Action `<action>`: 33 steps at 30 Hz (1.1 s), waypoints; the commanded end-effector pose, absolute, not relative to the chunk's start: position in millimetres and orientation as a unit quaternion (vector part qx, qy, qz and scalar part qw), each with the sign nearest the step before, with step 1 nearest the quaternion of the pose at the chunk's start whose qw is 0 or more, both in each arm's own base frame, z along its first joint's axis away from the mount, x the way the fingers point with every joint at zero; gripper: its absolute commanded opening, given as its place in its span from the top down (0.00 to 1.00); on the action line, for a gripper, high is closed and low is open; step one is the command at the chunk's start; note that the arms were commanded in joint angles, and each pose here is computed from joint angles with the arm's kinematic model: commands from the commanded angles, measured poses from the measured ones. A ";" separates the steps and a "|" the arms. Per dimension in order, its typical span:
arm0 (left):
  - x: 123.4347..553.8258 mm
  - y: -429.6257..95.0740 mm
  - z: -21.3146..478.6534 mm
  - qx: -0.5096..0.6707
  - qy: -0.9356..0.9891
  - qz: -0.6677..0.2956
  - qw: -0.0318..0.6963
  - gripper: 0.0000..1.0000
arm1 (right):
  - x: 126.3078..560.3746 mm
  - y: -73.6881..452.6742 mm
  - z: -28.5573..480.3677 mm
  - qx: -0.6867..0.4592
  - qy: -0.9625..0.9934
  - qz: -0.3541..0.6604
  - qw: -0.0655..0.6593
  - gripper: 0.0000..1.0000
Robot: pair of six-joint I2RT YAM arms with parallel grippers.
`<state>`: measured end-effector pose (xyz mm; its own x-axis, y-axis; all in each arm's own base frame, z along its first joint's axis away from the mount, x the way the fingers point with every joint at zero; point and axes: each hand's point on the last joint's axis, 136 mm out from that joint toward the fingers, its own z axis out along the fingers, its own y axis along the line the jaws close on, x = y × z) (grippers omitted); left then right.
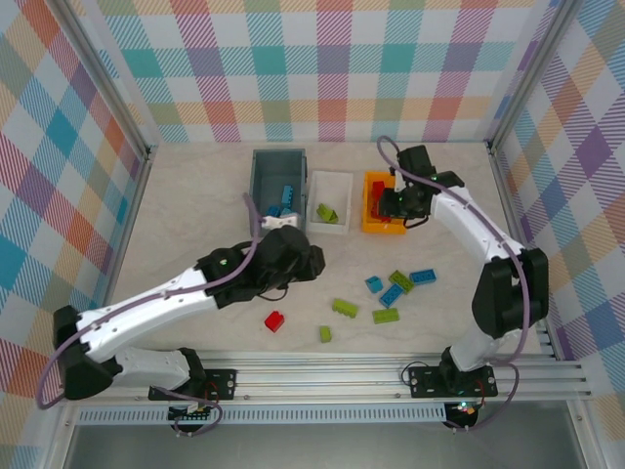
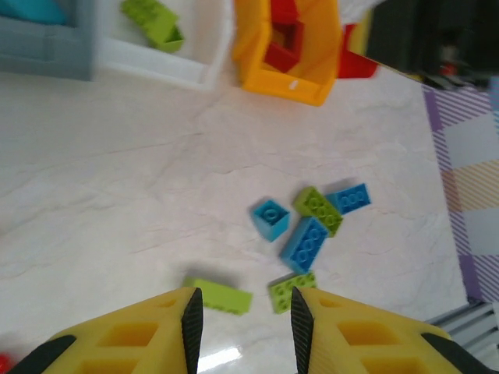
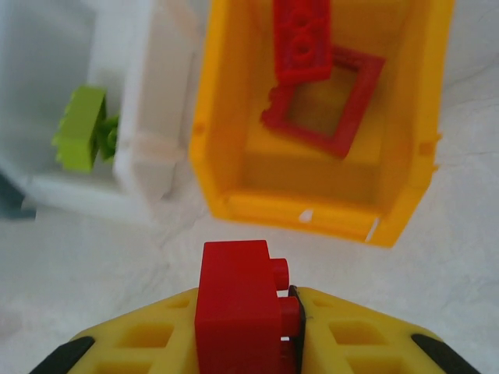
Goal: Sort the legos into containers by color
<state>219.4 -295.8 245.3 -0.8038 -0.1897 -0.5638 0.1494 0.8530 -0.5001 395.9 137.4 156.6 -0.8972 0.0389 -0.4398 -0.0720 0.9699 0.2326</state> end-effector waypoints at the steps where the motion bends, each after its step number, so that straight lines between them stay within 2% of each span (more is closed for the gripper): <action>1: 221.7 -337.1 271.4 0.034 0.896 -0.295 0.331 0.63 | 419.7 154.2 148.6 0.008 0.960 0.180 0.214 0.69; 8: 227.2 -367.9 254.6 0.061 0.905 -0.263 0.328 0.63 | 447.0 152.1 114.6 0.028 0.968 0.171 0.181 0.65; 13: 222.5 -373.6 232.5 0.075 0.915 -0.242 0.313 0.62 | 446.9 153.7 106.3 0.025 0.969 0.177 0.170 0.51; 16: 216.8 -372.4 216.8 0.077 0.923 -0.227 0.301 0.62 | 443.4 152.0 115.3 0.021 0.969 0.174 0.177 0.48; 20: 206.2 -368.9 193.8 0.076 0.935 -0.206 0.279 0.60 | 436.0 145.1 152.9 0.019 0.961 0.170 0.218 0.48; 24: 188.9 -368.5 162.2 0.100 0.947 -0.172 0.251 0.54 | 415.3 133.0 197.3 0.023 0.950 0.163 0.265 0.48; 29: 167.8 -371.7 113.9 0.183 0.953 -0.111 0.214 0.36 | 362.7 128.8 231.7 0.025 0.939 0.172 0.296 0.41; 31: 164.0 -368.3 95.0 0.184 0.960 -0.087 0.192 0.29 | 339.2 131.8 235.5 0.021 0.937 0.183 0.296 0.38; 33: 160.9 -366.6 83.6 0.151 0.970 -0.084 0.174 0.27 | 316.7 133.1 237.3 0.016 0.937 0.189 0.294 0.36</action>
